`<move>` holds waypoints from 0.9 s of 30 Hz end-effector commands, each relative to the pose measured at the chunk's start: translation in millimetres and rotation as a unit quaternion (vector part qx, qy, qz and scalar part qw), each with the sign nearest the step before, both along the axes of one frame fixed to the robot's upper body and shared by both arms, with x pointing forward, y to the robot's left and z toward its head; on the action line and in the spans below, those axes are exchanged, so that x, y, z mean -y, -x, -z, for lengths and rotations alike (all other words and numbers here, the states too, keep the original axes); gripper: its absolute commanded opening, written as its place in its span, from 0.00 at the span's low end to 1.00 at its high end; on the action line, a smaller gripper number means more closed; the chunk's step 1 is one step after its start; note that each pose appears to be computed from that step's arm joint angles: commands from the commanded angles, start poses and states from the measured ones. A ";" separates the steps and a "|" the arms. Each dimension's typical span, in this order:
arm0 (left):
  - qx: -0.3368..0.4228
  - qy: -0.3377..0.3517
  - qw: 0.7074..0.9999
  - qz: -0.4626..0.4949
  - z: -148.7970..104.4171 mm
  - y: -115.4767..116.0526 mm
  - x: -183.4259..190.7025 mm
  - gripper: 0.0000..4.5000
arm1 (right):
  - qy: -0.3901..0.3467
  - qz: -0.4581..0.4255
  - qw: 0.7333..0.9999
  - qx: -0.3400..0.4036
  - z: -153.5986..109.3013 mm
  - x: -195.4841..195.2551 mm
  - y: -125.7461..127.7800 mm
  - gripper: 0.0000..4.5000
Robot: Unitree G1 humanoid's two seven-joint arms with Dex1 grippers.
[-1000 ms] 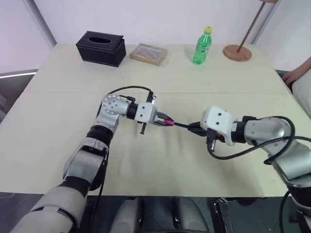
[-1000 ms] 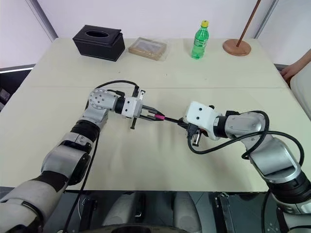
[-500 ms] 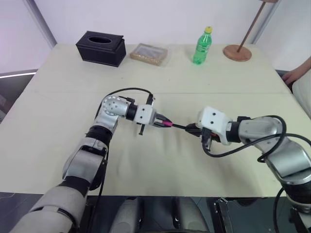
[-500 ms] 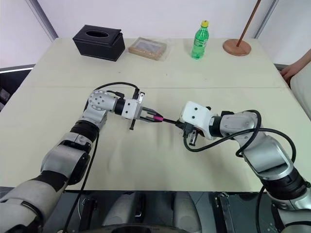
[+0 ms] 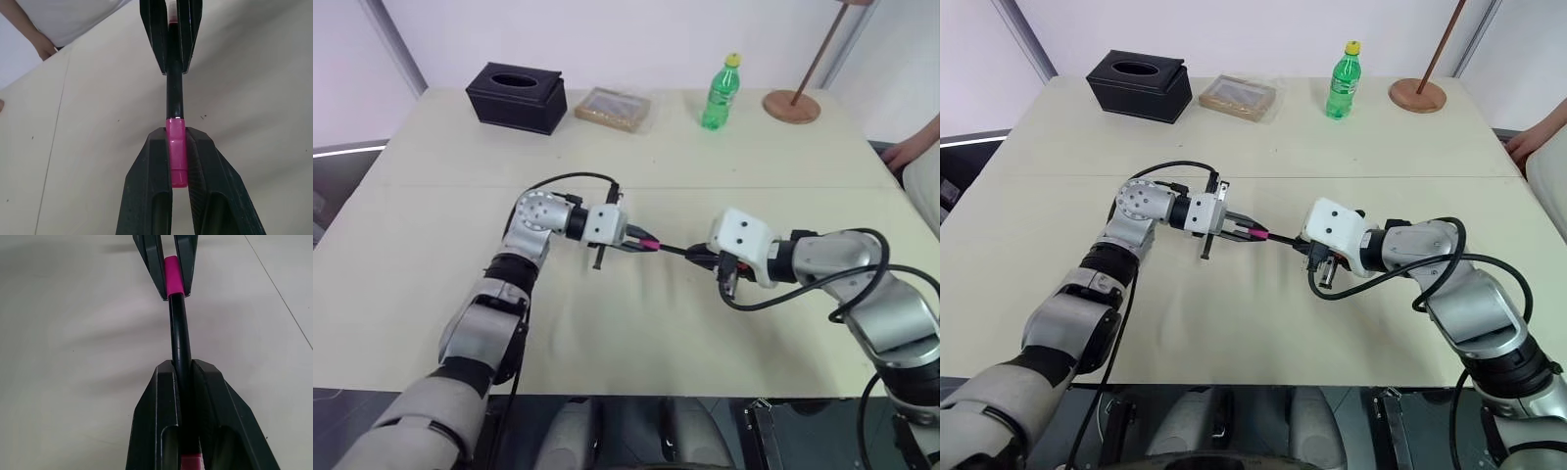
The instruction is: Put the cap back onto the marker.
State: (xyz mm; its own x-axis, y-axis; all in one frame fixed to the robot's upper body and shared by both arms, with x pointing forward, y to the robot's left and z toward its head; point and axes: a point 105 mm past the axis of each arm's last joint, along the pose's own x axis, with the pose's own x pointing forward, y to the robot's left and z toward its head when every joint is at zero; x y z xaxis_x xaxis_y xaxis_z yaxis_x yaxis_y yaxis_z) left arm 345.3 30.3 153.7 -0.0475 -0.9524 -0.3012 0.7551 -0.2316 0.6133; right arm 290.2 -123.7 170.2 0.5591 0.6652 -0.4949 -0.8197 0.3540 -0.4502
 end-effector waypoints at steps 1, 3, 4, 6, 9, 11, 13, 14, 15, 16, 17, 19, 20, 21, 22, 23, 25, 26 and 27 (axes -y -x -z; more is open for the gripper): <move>0.035 0.060 0.993 0.092 -27.2 26.8 49.5 0.00 | -0.044 -0.095 0.993 0.060 -27.6 -42.8 16.8 0.01; 0.034 0.061 0.993 0.093 -27.2 27.7 50.4 0.00 | -0.047 -0.098 0.992 0.061 -28.7 -44.6 17.1 0.01; 0.034 0.060 0.993 0.094 -27.1 28.2 50.6 0.00 | -0.047 -0.099 0.992 0.061 -29.0 -44.9 17.2 0.01; 0.035 0.061 0.993 0.097 -27.4 28.9 50.7 0.00 | -0.047 -0.099 0.992 0.061 -28.9 -44.6 17.4 0.01; 0.037 0.066 0.992 0.099 -29.3 29.4 50.5 0.00 | -0.051 -0.106 0.992 0.056 -28.2 -46.0 20.9 0.01; 0.037 0.066 0.992 0.102 -29.6 29.9 50.5 0.00 | -0.052 -0.110 0.991 0.054 -27.4 -47.6 22.7 0.01; 0.036 0.066 0.991 0.110 -29.4 32.1 50.9 0.00 | -0.054 -0.115 0.991 0.052 -27.2 -49.2 24.3 0.01; 0.035 0.067 0.991 0.114 -29.6 33.4 51.1 0.00 | -0.055 -0.116 0.990 0.050 -27.1 -49.9 24.9 0.01; 0.036 0.067 0.990 0.120 -29.6 35.0 51.2 0.00 | -0.055 -0.119 0.990 0.049 -26.8 -50.4 25.6 0.01; 0.037 0.067 0.989 0.125 -29.7 36.1 51.2 0.00 | -0.054 -0.120 0.990 0.048 -26.7 -50.9 26.1 0.01; 0.037 0.065 0.989 0.129 -29.4 37.0 50.9 0.00 | -0.054 -0.123 0.990 0.047 -26.3 -51.3 26.7 0.01; 0.039 0.062 0.988 0.134 -28.7 37.9 50.9 0.00 | -0.053 -0.125 0.990 0.046 -25.8 -51.7 27.7 0.01; 0.039 0.061 0.988 0.137 -28.6 38.4 50.9 0.00 | -0.053 -0.127 0.990 0.045 -25.6 -52.1 28.0 0.01; 0.039 0.061 0.987 0.141 -28.6 39.5 51.9 0.00 | -0.054 -0.128 0.989 0.045 -25.9 -53.2 28.2 0.01; 0.040 0.061 0.987 0.144 -28.7 40.3 52.5 0.00 | -0.055 -0.129 0.989 0.045 -26.1 -54.0 28.3 0.01; 0.039 0.061 0.987 0.146 -28.6 40.7 53.1 0.00 | -0.055 -0.130 0.989 0.045 -26.3 -54.7 28.4 0.01; 0.039 0.061 0.987 0.145 -28.5 40.6 54.0 0.00 | -0.054 -0.130 0.989 0.045 -26.0 -54.8 28.2 0.01; 0.038 0.061 0.987 0.145 -28.3 40.6 54.4 0.00 | -0.054 -0.130 0.989 0.045 -25.9 -54.5 28.4 0.01; 0.038 0.061 0.987 0.144 -28.1 40.5 54.5 0.00 | -0.054 -0.129 0.989 0.044 -25.8 -54.1 28.5 0.01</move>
State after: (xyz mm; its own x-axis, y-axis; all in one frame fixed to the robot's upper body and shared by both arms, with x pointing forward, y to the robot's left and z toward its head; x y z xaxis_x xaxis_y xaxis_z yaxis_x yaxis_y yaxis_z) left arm 339.5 36.6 155.1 -0.0962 -0.9511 -0.2935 0.7625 -0.2600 0.5924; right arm 285.0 -116.8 169.7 0.5225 0.6936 -0.4958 -0.8420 0.3283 -0.4281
